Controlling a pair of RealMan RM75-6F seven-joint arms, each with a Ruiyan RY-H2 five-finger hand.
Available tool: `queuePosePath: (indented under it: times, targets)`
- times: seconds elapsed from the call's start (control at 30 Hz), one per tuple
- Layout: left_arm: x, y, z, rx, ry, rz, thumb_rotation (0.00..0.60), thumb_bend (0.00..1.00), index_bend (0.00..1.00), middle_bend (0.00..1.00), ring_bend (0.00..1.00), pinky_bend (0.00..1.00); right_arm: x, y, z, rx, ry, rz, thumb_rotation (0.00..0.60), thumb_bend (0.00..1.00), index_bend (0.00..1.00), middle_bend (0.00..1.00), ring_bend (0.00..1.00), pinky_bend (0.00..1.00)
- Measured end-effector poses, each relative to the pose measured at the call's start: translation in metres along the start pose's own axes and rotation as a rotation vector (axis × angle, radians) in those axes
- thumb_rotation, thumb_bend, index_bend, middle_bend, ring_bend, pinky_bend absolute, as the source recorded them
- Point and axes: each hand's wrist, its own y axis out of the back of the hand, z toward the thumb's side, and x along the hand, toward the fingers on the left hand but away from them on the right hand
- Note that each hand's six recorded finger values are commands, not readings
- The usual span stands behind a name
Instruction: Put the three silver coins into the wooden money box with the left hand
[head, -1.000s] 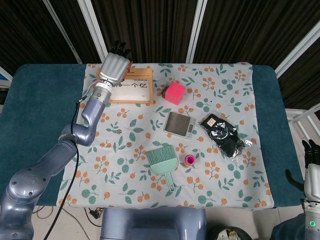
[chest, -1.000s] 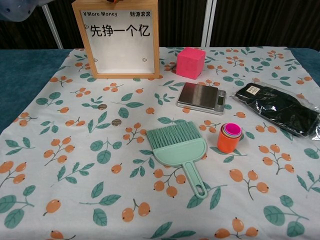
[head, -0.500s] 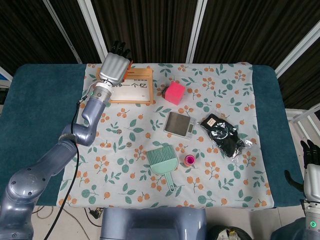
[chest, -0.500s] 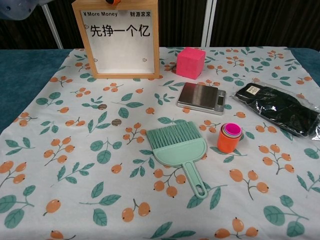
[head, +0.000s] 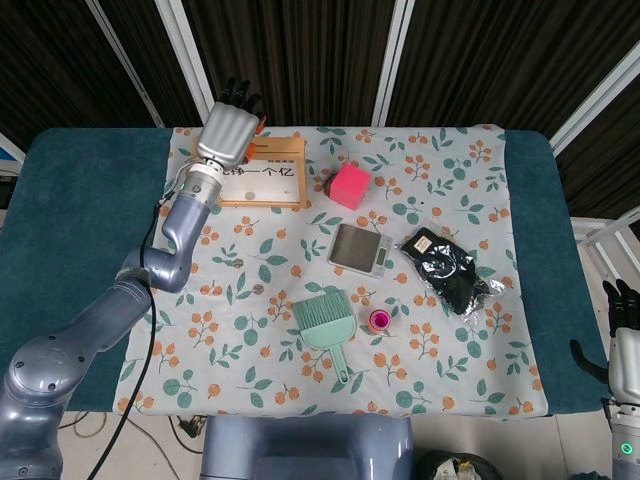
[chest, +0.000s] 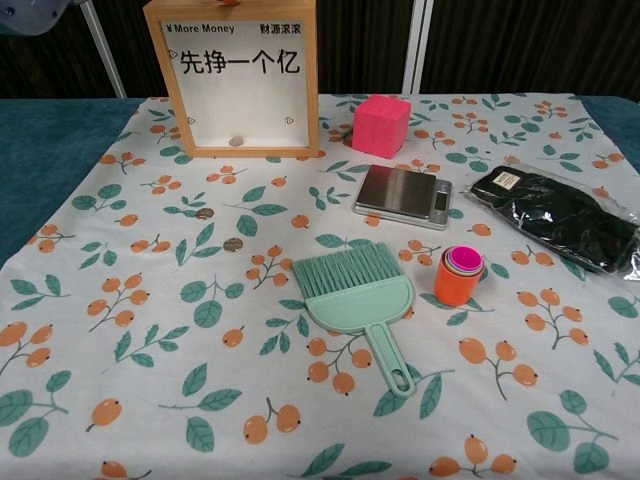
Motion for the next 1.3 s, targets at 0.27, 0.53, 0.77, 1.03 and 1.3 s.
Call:
queuePosePath:
  times: [0.27, 0.53, 0.77, 1.03, 1.3]
  targets:
    - [-0.03, 0.039, -0.014, -0.105, 0.001, 0.249, 0.6, 0.34, 0.47, 0.17, 0.0, 0.0, 0.0, -0.001, 0.001, -0.001, 0.004, 0.003, 0.6, 0.36, 0.03, 0.02, 0.02, 0.0]
    - [-0.134, 0.015, -0.037, -0.246, -0.057, 0.383, 0.6, 0.34, 0.44, 0.17, 0.0, 0.0, 0.0, -0.001, 0.001, 0.0, 0.002, -0.001, 0.6, 0.36, 0.03, 0.02, 0.02, 0.0]
    - [-0.224, -0.085, -0.045, -0.371, -0.056, 0.178, 0.6, 0.34, 0.43, 0.17, 0.0, 0.0, 0.001, -0.002, 0.002, 0.001, 0.004, -0.001, 0.6, 0.36, 0.03, 0.02, 0.02, 0.0]
    - [-0.238, -0.162, -0.018, -0.37, -0.081, -0.049, 0.6, 0.26, 0.39, 0.17, 0.0, 0.0, 0.001, -0.001, 0.002, -0.006, 0.003, -0.004, 0.6, 0.36, 0.03, 0.02, 0.02, 0.0]
    - [-0.226, -0.182, 0.008, -0.279, -0.152, -0.13, 0.6, 0.27, 0.44, 0.17, 0.0, 0.0, 0.001, 0.0, 0.0, -0.008, -0.002, -0.01, 0.6, 0.36, 0.03, 0.02, 0.02, 0.0]
